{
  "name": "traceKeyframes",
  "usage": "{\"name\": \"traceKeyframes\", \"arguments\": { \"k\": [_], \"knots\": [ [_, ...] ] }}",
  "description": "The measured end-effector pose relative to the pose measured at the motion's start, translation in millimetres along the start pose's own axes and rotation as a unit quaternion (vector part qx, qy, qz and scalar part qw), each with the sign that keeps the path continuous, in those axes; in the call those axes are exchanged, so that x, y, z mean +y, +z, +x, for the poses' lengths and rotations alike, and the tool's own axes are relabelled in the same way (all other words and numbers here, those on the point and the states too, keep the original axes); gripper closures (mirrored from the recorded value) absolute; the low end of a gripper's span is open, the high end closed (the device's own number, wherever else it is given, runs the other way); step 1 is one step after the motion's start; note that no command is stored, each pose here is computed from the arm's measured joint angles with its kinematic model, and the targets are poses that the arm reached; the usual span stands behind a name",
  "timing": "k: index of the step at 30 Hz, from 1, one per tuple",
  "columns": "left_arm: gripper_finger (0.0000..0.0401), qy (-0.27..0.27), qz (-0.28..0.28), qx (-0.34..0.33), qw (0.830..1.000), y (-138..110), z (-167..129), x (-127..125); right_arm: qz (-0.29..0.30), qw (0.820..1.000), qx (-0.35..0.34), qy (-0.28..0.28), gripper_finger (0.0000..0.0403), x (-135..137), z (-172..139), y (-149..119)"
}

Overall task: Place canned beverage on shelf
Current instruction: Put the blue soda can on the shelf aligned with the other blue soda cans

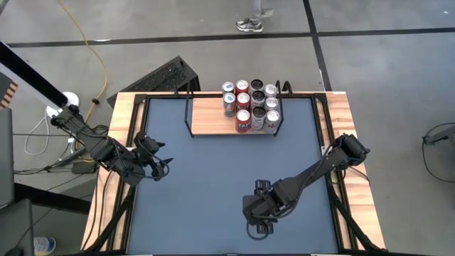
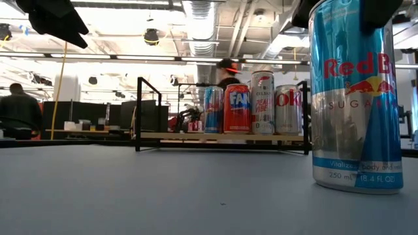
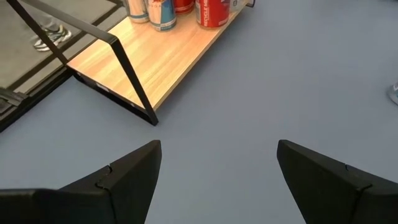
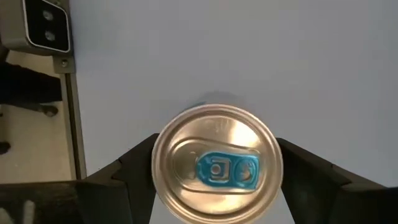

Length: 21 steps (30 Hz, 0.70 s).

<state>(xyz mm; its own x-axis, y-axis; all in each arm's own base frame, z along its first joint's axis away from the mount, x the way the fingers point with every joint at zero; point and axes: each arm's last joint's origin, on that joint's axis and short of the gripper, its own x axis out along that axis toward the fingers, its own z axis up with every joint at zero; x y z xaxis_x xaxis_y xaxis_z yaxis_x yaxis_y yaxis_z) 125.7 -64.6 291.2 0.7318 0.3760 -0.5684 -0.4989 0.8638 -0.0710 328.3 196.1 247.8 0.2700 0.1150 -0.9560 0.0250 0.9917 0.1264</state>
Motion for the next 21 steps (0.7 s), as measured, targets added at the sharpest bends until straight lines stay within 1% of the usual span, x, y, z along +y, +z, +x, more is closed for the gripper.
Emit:
{"name": "traceKeyframes", "arguments": {
  "k": [11, 14, 19, 21],
  "knots": [
    [0.009, 0.001, 0.0, 0.0, 1.0, 0.0, 0.1, 0.0, -0.004, 1.0, -0.003, 0.009, 0.0132, 0.7, 0.0, 1.3],
    [0.009, 0.001, 0.0, 0.0, 1.0, 0.0, 0.1, 0.0, -0.004, 1.0, -0.003, 0.009, 0.0155, 0.5, 0.0, 1.5],
    [0.009, 0.001, -0.001, -0.001, 1.0, 0.0, 0.0, 0.1, -0.005, 1.0, -0.004, 0.01, 0.0206, 0.8, -0.6, 1.5],
    [0.009, 0.001, -0.001, -0.001, 1.0, 0.0, 0.0, 0.1, -0.005, 1.0, -0.004, 0.01, 0.0207, 0.8, -0.7, 1.5]
  ]
}}
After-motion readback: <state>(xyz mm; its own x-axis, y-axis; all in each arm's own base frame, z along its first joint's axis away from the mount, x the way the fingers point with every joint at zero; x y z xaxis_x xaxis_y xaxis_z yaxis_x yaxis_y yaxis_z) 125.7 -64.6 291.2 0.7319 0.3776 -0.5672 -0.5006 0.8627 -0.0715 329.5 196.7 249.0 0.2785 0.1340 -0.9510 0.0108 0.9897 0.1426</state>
